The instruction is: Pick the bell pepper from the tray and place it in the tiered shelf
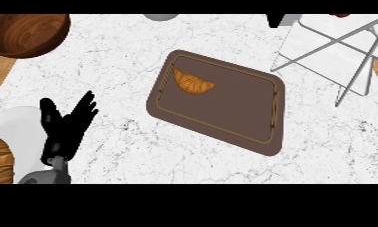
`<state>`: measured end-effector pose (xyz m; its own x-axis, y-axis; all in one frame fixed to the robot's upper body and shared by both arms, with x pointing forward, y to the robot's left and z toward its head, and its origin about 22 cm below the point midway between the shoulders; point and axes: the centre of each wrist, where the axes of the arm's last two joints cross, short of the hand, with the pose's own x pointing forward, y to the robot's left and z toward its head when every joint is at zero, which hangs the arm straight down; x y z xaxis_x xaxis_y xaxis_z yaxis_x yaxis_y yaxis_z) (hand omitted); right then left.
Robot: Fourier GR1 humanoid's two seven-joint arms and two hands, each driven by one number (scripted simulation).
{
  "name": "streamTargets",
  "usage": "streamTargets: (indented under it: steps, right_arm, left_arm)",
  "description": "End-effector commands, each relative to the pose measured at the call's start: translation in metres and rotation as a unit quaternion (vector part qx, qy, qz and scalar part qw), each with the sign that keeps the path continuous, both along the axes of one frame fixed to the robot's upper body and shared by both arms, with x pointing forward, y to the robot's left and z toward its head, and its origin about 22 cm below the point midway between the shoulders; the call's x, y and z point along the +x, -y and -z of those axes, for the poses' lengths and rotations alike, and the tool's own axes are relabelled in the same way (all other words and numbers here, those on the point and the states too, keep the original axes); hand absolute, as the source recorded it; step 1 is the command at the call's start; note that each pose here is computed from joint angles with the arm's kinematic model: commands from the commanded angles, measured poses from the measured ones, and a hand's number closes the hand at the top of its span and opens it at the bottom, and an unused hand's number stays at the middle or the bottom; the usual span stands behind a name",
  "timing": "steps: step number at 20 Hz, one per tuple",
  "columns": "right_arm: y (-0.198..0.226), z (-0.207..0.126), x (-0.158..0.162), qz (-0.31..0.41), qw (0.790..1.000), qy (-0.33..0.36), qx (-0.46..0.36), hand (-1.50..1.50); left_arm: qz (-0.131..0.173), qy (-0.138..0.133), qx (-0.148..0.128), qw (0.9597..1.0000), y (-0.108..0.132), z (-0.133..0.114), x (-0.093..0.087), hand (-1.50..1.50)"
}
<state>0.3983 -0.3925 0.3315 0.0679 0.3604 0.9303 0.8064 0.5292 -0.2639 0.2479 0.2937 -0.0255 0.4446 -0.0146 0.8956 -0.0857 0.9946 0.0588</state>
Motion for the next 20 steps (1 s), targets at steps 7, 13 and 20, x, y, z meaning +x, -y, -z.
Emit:
streamTargets:
  steps: [7,13,20]
  right_arm:
    - [0.054,-0.018,-0.05,0.156,0.985,0.071,0.027,-1.5]
    - [0.1,-0.034,-0.115,0.165,0.978,0.111,0.062,-1.5]
    - [0.138,-0.03,-0.184,0.131,0.986,0.088,0.054,-1.5]
  left_arm:
    - [-0.005,-0.007,-0.009,0.9999,-0.006,0.006,-0.007,0.0]
    - [-0.002,0.003,-0.012,0.9999,-0.005,0.003,0.0,0.0]
    - [-0.013,-0.001,-0.008,0.9999,-0.023,0.008,-0.006,0.0]
